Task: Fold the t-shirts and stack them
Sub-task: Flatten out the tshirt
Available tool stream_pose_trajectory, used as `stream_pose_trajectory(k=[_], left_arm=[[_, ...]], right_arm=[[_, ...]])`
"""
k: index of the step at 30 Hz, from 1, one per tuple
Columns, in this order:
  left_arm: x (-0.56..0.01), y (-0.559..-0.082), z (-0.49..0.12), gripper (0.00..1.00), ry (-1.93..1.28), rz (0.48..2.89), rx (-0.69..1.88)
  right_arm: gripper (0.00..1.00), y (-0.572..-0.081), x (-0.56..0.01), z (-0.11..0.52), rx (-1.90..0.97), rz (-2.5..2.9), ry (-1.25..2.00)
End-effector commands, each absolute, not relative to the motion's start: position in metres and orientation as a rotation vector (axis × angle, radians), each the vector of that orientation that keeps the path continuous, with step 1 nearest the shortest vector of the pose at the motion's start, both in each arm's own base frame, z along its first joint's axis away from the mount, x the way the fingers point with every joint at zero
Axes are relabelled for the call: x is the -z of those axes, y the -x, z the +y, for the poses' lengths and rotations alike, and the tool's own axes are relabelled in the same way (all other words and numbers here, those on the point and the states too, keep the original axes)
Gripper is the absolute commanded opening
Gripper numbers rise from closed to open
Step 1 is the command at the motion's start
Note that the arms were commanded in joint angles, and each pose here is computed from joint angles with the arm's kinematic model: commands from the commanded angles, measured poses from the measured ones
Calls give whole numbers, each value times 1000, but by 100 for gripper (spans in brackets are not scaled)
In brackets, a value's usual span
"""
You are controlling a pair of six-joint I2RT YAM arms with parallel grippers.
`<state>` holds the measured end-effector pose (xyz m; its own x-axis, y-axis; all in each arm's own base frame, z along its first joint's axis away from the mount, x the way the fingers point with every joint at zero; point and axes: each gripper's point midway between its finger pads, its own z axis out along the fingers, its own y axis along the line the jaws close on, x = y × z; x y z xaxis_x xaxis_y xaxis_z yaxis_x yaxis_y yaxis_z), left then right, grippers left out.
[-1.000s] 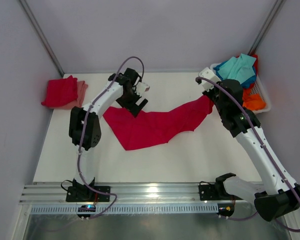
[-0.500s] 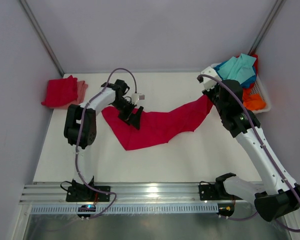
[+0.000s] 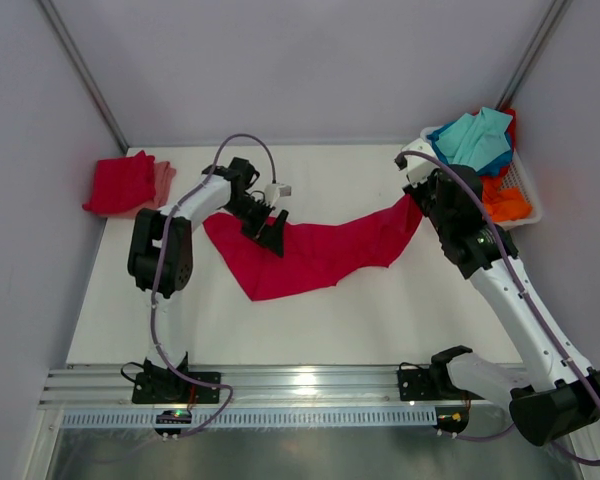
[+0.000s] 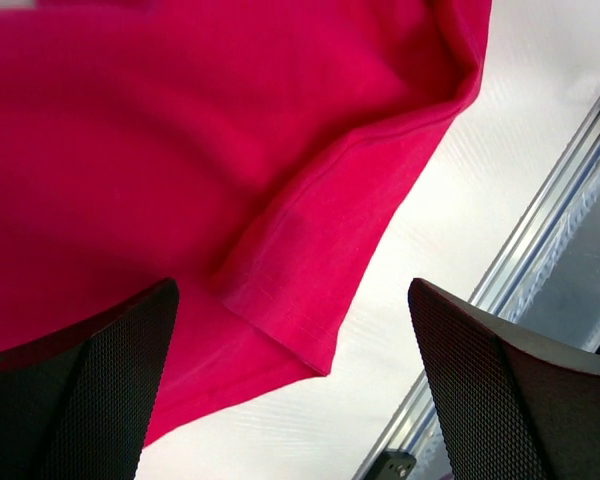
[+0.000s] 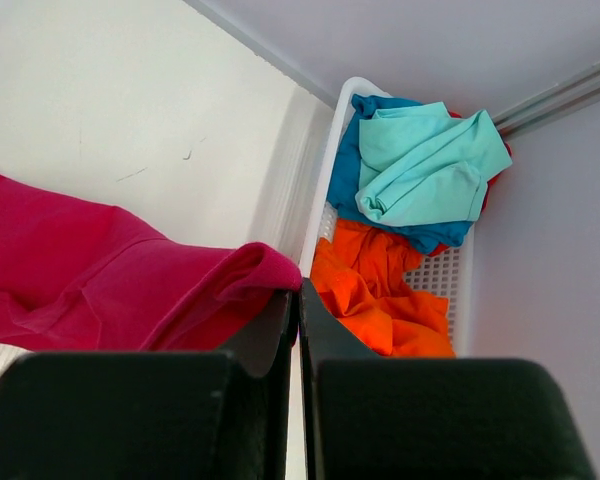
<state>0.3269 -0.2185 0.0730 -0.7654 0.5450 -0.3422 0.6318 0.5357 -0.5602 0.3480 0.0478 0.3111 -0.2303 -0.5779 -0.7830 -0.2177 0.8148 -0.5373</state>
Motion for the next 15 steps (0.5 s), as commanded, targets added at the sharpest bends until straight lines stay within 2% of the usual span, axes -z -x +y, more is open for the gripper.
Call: stream_pose_trajectory(k=[1, 9, 15], left_arm=[[-111, -352, -228, 98, -1034, 2478, 1029], [-103, -348, -234, 92, -1014, 2493, 1104], [-99, -346, -230, 91, -1034, 2511, 1078]], right_arm=[[3, -347, -334, 51, 341, 1730, 556], [3, -346, -335, 50, 341, 1727, 556], [3, -344, -338, 51, 335, 1721, 550]])
